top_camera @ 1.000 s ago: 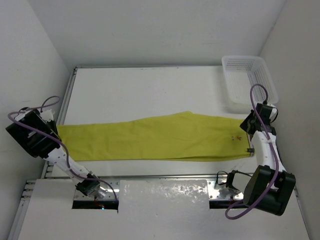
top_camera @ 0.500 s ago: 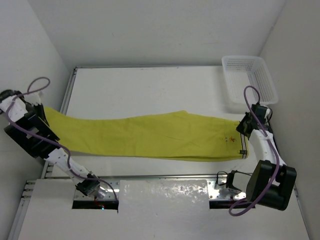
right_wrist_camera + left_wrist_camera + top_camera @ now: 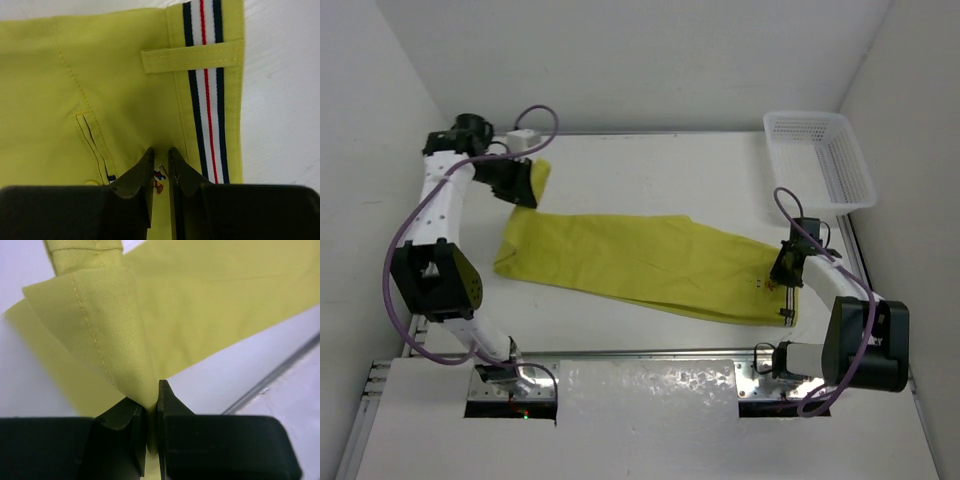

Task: Fold and stack the trousers
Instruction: Fold the trousers

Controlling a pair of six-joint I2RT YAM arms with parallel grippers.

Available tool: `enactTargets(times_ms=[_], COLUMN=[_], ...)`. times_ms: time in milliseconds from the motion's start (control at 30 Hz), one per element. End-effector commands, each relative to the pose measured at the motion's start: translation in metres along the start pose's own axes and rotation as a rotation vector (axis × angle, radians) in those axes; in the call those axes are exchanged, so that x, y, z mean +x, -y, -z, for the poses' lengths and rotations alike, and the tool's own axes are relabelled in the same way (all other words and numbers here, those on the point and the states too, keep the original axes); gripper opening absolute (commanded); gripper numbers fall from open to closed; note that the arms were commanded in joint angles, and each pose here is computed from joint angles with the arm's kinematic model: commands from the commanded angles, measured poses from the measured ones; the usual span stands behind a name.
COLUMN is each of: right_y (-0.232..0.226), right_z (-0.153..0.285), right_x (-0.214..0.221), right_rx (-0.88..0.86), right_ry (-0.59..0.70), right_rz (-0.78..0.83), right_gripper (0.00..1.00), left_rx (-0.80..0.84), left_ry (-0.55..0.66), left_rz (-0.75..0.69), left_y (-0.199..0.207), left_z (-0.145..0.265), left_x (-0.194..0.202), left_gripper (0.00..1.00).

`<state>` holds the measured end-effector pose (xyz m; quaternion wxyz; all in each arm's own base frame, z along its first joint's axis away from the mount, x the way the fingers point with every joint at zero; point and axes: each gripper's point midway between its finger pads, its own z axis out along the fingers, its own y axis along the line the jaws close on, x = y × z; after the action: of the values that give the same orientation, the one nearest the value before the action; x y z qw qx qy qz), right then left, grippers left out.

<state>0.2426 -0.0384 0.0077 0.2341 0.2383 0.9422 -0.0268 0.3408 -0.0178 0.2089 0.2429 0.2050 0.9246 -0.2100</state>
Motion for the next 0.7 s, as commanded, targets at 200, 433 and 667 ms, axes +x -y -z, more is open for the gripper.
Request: enactTargets(times_ms=[200, 433, 667], right_y=[-0.021, -0.023, -0.018], right_z=[-0.006, -0.003, 0.002], right_x=[-0.009, -0.007, -0.009], right_rx=[-0.083, -0.076, -0.057], right_ry=[0.045, 0.061, 0.085], right_rz=[-0.065, -0.066, -0.063], right_gripper=[0.15, 0.14, 0.14], left_rx=[0.293, 0.461, 0.502], left_ry=[0.025, -0.016, -0.052], left_rz=[-0.132, -0.142, -0.179], left_y=[0.134, 0.196, 0.231], left_z=[-0.08, -0.126, -0.162], left_x=[-0.051, -0.048, -0.046], left_gripper=[0.0, 0.0, 0.0])
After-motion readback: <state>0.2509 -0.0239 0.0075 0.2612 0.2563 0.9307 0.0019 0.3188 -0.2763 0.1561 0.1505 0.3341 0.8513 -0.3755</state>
